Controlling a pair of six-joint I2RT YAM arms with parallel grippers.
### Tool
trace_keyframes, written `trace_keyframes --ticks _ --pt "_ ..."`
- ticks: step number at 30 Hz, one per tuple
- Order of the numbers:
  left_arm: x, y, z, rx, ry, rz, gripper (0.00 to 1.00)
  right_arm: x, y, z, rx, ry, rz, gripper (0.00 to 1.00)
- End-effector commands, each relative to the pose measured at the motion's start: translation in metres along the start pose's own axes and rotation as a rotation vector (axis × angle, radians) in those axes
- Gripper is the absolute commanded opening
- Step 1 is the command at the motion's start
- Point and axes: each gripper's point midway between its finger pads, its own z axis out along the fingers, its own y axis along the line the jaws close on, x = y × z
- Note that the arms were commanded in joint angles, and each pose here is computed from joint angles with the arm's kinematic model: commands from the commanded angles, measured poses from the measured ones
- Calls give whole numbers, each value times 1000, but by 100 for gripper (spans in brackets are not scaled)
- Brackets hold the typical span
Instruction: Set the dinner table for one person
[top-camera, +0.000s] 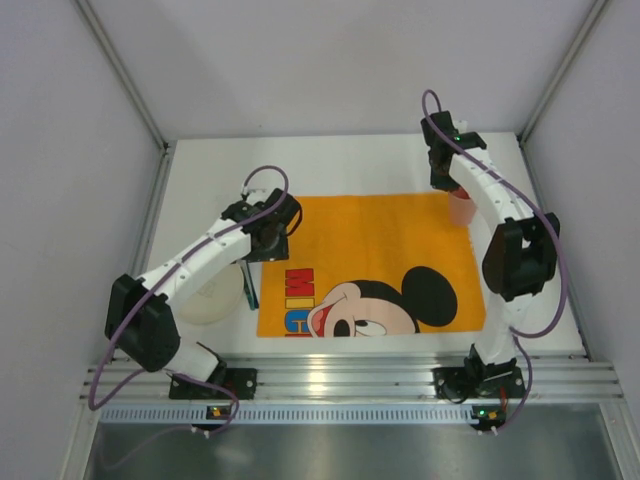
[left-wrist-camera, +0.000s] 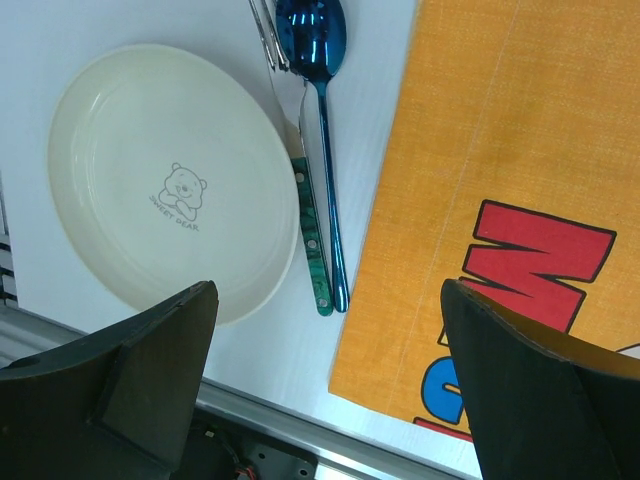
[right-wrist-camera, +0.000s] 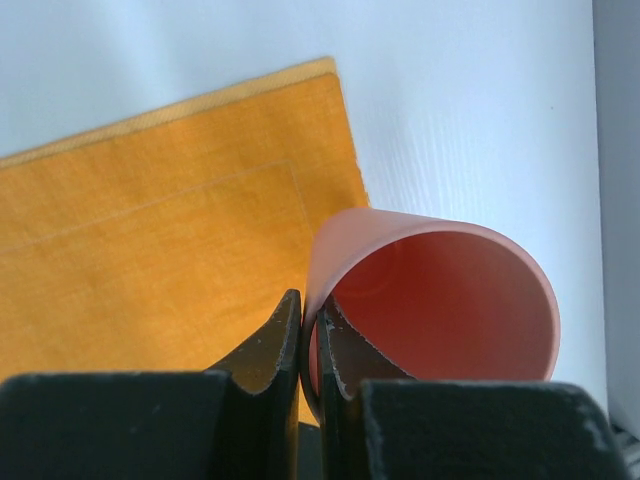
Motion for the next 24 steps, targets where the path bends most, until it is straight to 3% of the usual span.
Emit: trace_keyframes --ticks 1,8,17,20,21,23,24 --pt "-6 18 -12 -25 -36 -12 98 -40 -2 -2 -2 -143 126 0" --pt "-10 19 -3 7 -15 -43 98 -34 15 14 -90 -181 206 0" --pt "-22 14 10 34 -8 -60 98 6 38 33 -199 -105 243 0" --pt "-25 14 16 28 -6 -63 97 1 33 12 -233 -134 249 36" --pt "-25 16 18 23 0 -59 97 -1 30 7 -236 -136 241 56" --pt "-26 17 23 10 -4 -59 96 -8 24 -10 -247 -159 250 71" --pt "-27 19 24 5 -5 -57 96 -9 21 -19 -251 -158 246 94"
